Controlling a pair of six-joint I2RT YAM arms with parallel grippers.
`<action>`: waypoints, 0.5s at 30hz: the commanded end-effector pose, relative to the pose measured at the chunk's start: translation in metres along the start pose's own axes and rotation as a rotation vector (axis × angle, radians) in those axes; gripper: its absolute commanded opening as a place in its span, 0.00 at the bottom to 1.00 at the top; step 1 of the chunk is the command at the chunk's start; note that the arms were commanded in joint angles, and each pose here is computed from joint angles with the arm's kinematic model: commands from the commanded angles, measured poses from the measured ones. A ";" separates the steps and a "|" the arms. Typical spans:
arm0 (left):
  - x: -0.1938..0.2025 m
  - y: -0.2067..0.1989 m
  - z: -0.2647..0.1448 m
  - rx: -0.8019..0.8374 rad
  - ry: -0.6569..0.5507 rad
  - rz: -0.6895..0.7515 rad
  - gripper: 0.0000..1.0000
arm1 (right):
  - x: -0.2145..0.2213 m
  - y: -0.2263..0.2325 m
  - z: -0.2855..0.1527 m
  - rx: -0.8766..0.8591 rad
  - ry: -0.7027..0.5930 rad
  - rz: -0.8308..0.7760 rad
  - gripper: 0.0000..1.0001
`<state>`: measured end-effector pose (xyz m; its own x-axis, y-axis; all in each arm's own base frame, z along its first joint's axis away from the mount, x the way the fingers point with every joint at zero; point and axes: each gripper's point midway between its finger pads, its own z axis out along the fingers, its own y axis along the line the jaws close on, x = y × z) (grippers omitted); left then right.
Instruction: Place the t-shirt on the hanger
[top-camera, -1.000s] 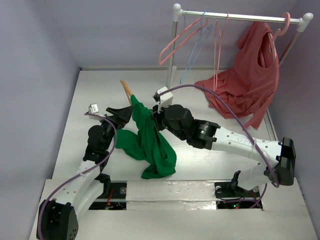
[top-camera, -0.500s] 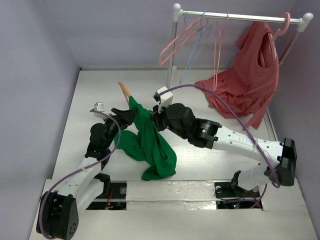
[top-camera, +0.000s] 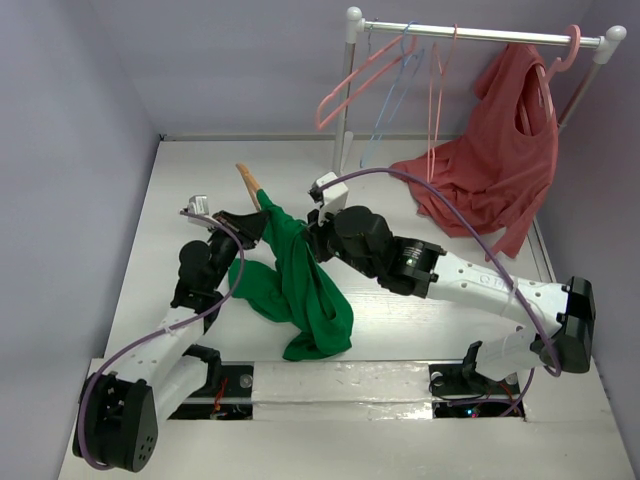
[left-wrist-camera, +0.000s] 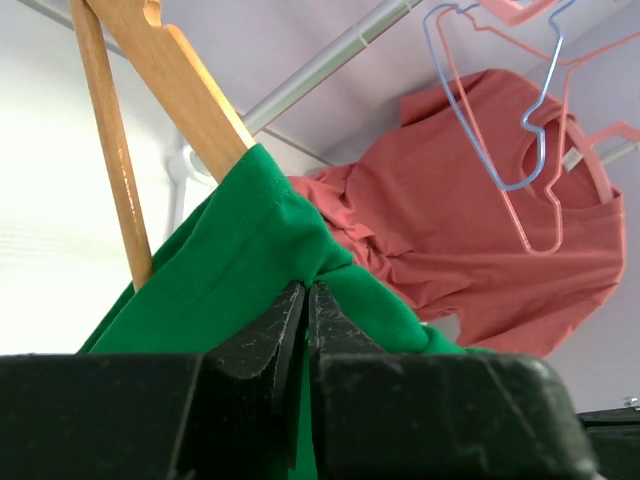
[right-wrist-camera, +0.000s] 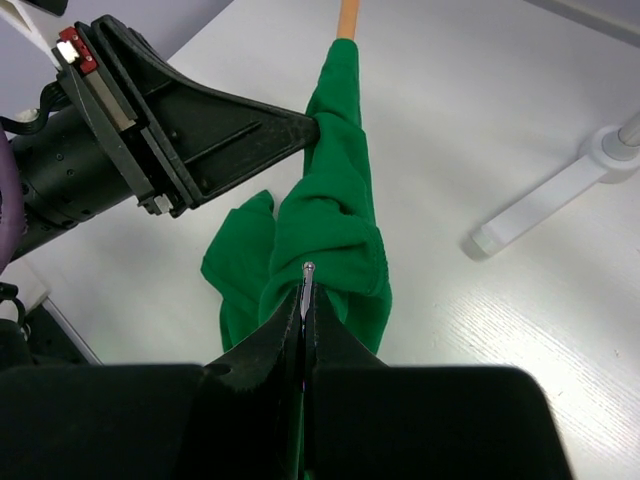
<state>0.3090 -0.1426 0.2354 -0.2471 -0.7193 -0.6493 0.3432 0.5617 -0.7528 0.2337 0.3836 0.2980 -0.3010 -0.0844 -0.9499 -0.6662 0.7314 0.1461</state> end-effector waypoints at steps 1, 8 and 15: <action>-0.028 -0.034 0.006 0.102 -0.077 0.038 0.00 | -0.037 0.006 -0.013 -0.041 -0.110 0.054 0.00; -0.066 -0.032 0.006 -0.024 -0.203 0.055 0.00 | -0.025 0.001 -0.018 -0.032 -0.079 0.046 0.00; -0.118 -0.028 0.022 -0.158 -0.333 0.085 0.00 | -0.012 -0.001 -0.032 -0.051 -0.014 0.025 0.00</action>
<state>0.3358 -0.1066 0.3054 -0.0330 -0.7497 -0.6610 0.2465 0.6348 -0.7323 0.2258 0.3712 0.3036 -0.3103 -0.0752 -0.9477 -0.6731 0.7214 0.1631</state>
